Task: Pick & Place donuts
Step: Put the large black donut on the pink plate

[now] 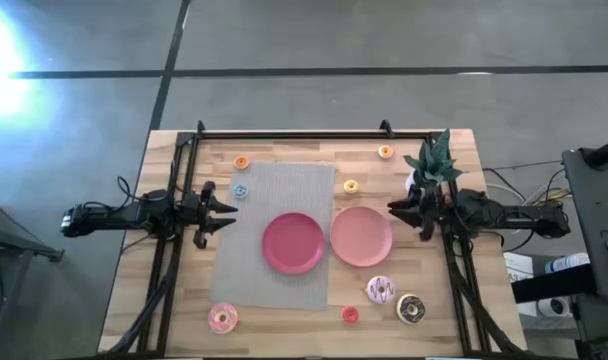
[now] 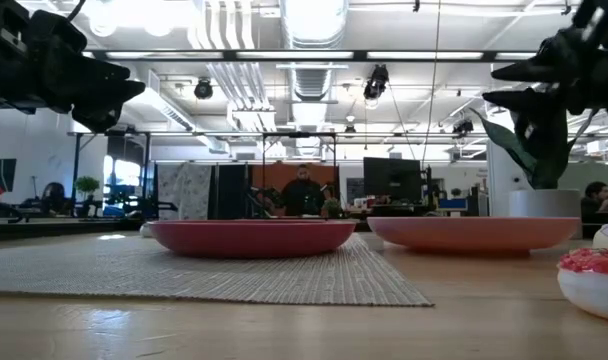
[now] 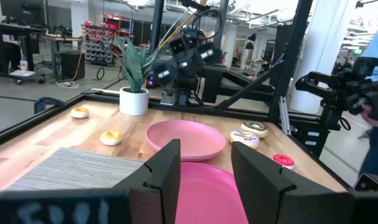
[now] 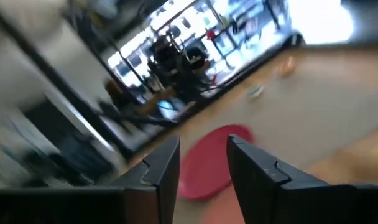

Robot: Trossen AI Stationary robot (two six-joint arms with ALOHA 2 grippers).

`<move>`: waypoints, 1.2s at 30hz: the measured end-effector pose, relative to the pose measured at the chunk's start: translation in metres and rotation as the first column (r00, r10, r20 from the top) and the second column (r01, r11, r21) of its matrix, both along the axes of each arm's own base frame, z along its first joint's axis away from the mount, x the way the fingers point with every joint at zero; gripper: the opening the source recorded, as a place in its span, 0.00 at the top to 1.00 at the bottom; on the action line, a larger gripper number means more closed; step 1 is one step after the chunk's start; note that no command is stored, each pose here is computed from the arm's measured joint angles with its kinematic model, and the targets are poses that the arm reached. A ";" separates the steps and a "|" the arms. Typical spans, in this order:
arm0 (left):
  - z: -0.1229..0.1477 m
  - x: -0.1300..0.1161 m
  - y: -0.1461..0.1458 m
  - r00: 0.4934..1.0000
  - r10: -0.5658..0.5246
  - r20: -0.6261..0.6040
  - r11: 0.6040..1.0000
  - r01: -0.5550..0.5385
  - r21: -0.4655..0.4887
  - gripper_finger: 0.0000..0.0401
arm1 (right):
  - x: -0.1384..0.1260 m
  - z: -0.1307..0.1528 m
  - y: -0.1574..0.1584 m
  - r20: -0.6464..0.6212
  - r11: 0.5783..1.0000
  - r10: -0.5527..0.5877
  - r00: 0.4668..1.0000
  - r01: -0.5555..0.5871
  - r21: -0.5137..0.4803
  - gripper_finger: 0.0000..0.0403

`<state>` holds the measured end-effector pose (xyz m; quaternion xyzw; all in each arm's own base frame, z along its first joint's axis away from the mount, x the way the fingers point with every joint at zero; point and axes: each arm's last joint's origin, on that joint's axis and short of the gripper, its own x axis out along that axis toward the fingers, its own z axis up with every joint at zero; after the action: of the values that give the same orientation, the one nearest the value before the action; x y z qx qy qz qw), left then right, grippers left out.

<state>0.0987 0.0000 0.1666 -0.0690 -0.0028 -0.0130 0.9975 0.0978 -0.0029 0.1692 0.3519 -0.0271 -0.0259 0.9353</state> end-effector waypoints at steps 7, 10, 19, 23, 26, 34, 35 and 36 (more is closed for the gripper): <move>0.000 0.000 0.000 1.000 0.000 0.000 1.000 0.000 0.000 0.71 | 0.000 0.000 -0.001 0.023 0.925 -0.015 1.000 0.005 0.379 0.68; 0.000 0.000 0.000 1.000 0.000 0.000 1.000 0.000 0.000 0.71 | 0.000 -0.001 -0.002 0.026 0.876 -0.076 0.997 0.055 0.478 0.69; 0.000 0.000 0.000 1.000 0.000 0.000 1.000 0.000 0.000 0.71 | 0.010 -0.015 0.011 -0.135 0.802 0.261 0.956 -0.137 0.582 0.65; 0.000 0.000 0.000 1.000 0.000 0.000 1.000 0.000 0.000 0.71 | 0.014 -0.017 0.024 -0.328 0.762 0.377 0.866 -0.088 0.642 0.64; 0.000 0.000 0.000 1.000 -0.001 0.000 1.000 0.001 0.000 0.71 | 0.015 -0.014 0.036 -0.540 0.793 0.436 0.720 -0.024 0.609 0.64; 0.000 0.000 0.000 1.000 -0.001 0.000 1.000 0.001 0.000 0.71 | 0.030 0.018 0.076 -0.802 0.882 0.465 0.375 -0.115 0.458 0.56; 0.000 0.000 0.000 1.000 -0.001 0.000 1.000 0.001 0.000 0.71 | 0.032 0.021 0.083 -0.813 0.883 0.469 0.346 -0.146 0.447 0.54; 0.000 0.000 0.000 1.000 -0.001 0.000 1.000 0.001 0.000 0.71 | 0.035 0.022 0.090 -0.822 0.882 0.471 0.320 -0.176 0.437 0.52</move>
<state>0.0987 0.0000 0.1666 -0.0689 -0.0027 -0.0133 0.9975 0.1326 0.0873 0.1913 0.3995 0.5645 -0.0280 0.7217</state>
